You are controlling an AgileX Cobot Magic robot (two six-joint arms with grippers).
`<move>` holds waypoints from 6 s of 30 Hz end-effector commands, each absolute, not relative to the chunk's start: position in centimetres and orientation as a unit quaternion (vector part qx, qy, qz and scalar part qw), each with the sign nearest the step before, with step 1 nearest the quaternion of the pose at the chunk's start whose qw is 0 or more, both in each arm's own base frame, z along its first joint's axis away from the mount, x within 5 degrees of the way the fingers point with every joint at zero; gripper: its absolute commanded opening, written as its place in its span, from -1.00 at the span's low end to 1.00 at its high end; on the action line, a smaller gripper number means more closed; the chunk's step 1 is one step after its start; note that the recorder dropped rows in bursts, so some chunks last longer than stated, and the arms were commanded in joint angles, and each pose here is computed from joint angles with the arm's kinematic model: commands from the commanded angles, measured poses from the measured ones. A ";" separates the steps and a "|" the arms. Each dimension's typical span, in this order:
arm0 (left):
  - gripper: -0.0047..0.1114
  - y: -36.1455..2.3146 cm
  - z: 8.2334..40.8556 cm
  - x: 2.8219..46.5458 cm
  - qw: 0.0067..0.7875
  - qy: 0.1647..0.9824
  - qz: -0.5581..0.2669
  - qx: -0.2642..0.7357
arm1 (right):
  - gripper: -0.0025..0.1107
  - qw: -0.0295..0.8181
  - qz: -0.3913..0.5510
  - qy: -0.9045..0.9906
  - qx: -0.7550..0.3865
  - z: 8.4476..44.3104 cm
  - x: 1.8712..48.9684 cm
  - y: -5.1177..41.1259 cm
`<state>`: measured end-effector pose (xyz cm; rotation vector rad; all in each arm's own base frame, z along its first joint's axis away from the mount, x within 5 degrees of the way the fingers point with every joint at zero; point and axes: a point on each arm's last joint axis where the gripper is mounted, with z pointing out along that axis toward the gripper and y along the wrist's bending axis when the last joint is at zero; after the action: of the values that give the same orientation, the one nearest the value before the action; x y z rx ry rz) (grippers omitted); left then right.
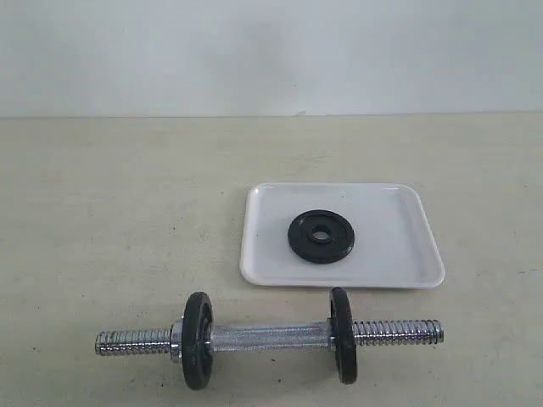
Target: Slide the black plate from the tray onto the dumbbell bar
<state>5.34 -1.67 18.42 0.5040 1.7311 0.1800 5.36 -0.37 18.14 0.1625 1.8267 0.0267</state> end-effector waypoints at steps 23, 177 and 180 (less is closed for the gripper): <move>-0.45 -1.7 18.5 5.3 0.620 0.749 0.078 0.221 | -0.93 0.615 0.008 0.786 0.069 18.3 5.4 -0.4; -0.45 -6.1 32.2 -0.8 0.744 0.480 0.080 0.458 | -0.93 0.614 0.038 0.788 0.032 18.3 5.4 0.1; -0.45 -4.9 31.2 0.0 0.681 0.511 0.191 0.487 | -0.93 0.614 0.041 0.788 0.028 18.3 5.4 0.2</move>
<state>-0.78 -5.92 32.29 0.9749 1.0837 0.1858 5.37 0.12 18.14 0.0783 1.8332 0.0913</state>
